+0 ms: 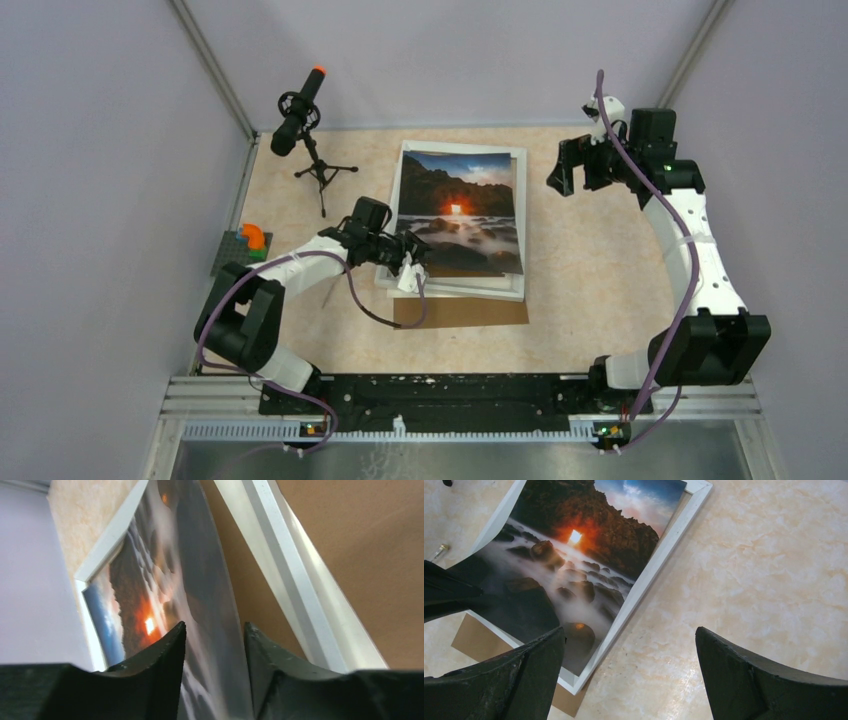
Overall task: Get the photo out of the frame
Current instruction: Place the photo in the photo frame.
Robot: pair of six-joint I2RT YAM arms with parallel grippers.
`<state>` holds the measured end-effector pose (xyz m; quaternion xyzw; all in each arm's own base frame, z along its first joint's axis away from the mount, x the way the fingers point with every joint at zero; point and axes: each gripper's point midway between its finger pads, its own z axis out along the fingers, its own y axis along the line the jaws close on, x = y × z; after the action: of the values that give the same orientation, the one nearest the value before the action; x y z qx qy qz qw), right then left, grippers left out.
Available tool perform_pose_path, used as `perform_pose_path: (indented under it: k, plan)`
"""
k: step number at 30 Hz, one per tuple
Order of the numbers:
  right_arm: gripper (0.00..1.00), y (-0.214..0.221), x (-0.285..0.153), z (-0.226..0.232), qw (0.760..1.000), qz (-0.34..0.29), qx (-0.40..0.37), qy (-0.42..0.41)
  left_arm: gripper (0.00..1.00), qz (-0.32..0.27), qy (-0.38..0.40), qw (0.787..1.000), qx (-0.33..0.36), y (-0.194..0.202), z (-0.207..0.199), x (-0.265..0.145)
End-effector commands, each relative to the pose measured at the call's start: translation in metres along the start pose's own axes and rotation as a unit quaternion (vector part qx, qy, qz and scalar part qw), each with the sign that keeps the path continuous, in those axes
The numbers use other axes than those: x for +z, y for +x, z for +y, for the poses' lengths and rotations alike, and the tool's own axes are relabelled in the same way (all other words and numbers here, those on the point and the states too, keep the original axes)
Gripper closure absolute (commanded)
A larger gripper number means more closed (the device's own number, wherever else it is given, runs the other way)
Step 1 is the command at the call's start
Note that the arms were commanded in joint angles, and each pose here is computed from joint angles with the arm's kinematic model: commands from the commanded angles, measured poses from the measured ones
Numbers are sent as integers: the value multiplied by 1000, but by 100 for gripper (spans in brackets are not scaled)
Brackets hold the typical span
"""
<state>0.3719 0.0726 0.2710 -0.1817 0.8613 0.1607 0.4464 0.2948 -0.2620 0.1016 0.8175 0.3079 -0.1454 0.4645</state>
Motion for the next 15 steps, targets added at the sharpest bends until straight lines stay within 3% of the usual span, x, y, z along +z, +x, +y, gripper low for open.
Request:
perform_pose_path:
  k: [1, 6, 12, 15]
  plan:
    - [1, -5, -10, 4, 1000, -16, -13, -5, 42, -1, 0, 1000, 0, -16, 9, -14]
    - [1, 3, -10, 9, 1000, -9, -13, -14, 26, 12, 1, 1000, -16, -32, 10, -35]
    - [1, 14, -9, 13, 1000, 1, -10, -25, 18, 28, -5, 998, -55, -52, 16, -65]
    - [1, 16, -6, 15, 999, 3, -5, -35, 3, 46, -46, 992, -109, -55, 36, -79]
